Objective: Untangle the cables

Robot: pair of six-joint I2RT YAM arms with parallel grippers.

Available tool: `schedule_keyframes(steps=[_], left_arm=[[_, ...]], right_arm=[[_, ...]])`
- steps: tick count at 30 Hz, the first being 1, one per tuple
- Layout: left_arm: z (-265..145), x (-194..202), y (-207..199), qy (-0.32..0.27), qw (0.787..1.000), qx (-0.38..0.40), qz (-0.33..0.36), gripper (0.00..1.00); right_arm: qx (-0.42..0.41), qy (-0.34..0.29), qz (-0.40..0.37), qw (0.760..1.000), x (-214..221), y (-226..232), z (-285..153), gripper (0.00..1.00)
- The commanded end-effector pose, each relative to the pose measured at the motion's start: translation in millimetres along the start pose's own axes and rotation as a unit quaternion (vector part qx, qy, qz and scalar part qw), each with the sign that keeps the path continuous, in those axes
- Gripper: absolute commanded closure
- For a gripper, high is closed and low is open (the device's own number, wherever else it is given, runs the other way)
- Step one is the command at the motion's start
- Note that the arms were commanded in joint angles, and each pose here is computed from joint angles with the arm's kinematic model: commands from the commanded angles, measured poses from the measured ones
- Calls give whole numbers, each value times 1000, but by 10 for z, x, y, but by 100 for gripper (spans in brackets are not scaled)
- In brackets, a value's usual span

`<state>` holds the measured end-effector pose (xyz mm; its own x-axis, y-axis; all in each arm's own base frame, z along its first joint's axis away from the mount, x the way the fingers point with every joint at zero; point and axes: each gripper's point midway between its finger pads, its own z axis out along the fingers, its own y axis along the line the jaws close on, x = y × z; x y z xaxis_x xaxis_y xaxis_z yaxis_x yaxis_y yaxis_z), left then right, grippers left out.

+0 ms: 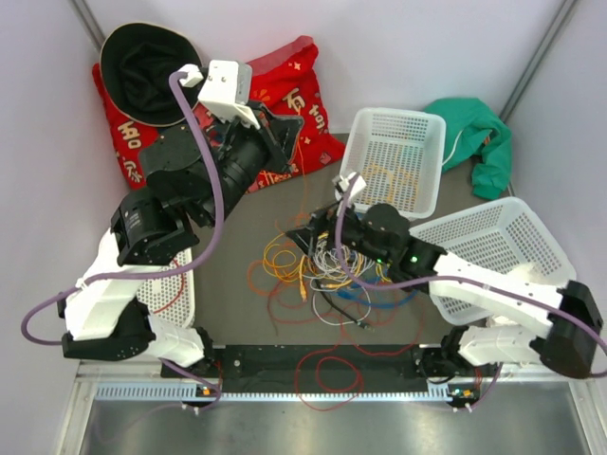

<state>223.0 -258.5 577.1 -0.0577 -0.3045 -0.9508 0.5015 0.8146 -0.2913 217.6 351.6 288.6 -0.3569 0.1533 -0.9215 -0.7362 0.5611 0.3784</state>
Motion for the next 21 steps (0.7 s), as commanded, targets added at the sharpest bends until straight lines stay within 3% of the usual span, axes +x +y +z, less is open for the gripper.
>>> schedule_keyframes(steps=[1,5,8,9,11,12,13,15,17,18,19,21], left_arm=[[-27,-69,-22,-9,1000,10,-11,100],[-76,-82,17,-9,1000,7,-12,100],[-119,-78,71,-9,1000,1,-13,100],[-131,-74,85,-10,1000,0,-14,100],[-176,-63,126,-11,1000,-3,-17,100],[-191,-65,159,-13,1000,-8,-18,100],[-184,0,184,-9,1000,-14,-15,100],[-267,-16,311,-15,999,-33,-21,100],[-339,77,453,-13,998,-56,-24,100],[-365,120,516,-14,997,-67,-26,100],[-341,357,618,1,996,-92,-13,100],[-464,405,749,-13,994,-103,-39,100]], right_arm=[[-35,-67,1,997,-479,265,275,12],[-12,-55,10,998,-338,148,522,21],[-9,-58,26,998,-300,93,579,43],[-7,-61,30,998,-297,64,580,59],[1,-66,40,997,-282,-3,566,73],[4,-72,40,997,-326,-31,530,90],[9,-75,40,996,-357,-49,489,100],[31,-75,25,996,-429,-123,381,100],[45,-106,-6,993,-828,-72,151,100],[68,-71,-21,995,-765,-142,65,100],[66,-95,-32,993,-1136,-28,-59,100],[80,-79,-65,992,-1310,-4,-195,100]])
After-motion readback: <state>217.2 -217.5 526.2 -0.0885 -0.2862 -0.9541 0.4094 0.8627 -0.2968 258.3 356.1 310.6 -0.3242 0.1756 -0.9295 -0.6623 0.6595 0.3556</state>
